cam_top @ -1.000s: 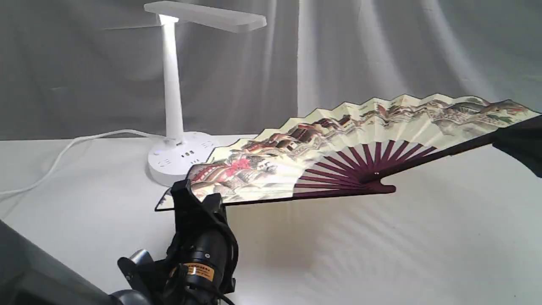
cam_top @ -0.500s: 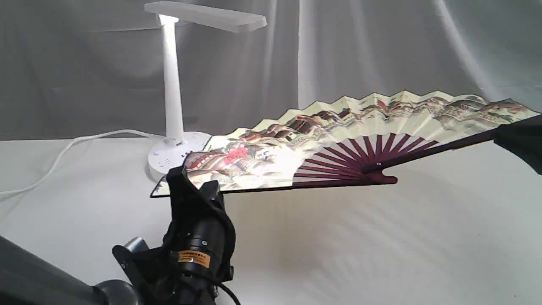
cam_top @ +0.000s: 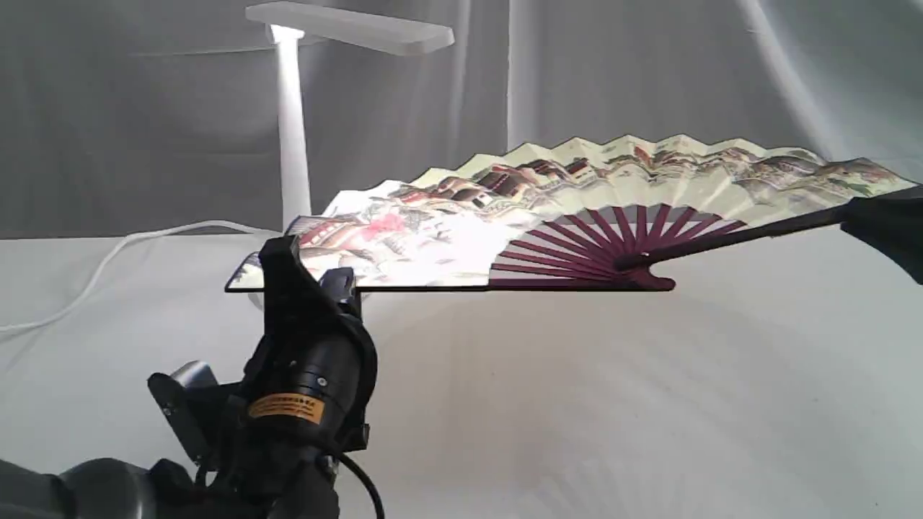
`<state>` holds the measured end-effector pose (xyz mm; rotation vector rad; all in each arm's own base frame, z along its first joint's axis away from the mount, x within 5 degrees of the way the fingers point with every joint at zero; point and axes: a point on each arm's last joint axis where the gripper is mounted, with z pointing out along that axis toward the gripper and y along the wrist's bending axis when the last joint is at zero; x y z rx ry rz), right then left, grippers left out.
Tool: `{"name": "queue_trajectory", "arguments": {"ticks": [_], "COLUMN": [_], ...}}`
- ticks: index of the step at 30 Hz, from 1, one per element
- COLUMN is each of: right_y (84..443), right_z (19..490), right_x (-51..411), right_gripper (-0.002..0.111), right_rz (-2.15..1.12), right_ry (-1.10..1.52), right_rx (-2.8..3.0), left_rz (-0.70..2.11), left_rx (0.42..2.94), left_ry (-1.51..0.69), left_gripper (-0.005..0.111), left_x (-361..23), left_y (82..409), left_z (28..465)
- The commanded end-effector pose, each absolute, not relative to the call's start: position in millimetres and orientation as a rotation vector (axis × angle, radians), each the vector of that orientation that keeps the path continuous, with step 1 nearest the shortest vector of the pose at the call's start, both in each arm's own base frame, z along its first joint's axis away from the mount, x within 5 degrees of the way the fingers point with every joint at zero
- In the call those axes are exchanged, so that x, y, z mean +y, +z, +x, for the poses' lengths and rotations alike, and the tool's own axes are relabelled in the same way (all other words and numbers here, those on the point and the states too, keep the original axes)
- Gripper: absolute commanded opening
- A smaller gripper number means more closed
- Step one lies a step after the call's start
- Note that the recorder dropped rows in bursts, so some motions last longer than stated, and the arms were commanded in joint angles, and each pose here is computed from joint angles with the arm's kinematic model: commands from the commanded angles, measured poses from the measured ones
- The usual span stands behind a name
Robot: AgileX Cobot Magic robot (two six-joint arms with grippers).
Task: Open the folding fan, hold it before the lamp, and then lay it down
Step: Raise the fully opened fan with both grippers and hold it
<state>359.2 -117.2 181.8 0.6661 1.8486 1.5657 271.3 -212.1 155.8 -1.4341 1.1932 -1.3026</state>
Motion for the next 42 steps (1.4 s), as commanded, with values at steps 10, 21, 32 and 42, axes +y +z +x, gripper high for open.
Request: {"name": "queue_trajectory", "arguments": {"ticks": [10, 21, 32, 42], "right_y": [195.6, 231.8, 261.3, 279.5], "right_z": [370.1, 366.4, 360.0, 352.8], "right_x": [-95.5, -70.8, -48.8, -45.8], "right_gripper": [0.0, 0.0, 0.0, 0.0], "right_rz": [0.645, 0.51, 0.428, 0.388], "right_ry": [1.515, 1.516, 1.542, 1.528], "right_rx": [1.86, 1.852, 1.842, 1.819], "left_rz": [-1.512, -1.55, -1.487, -1.449], "left_rx": [1.009, 0.983, 0.954, 0.925], "left_ry": [-1.284, -1.275, -1.317, -1.29], "left_gripper": [0.0, 0.0, 0.0, 0.0], "left_x": [-173.2, -139.6, -121.9, -109.1], "left_y": [178.5, 191.3, 222.0, 244.3], "left_z": [248.1, 214.8, 200.1, 191.6]}}
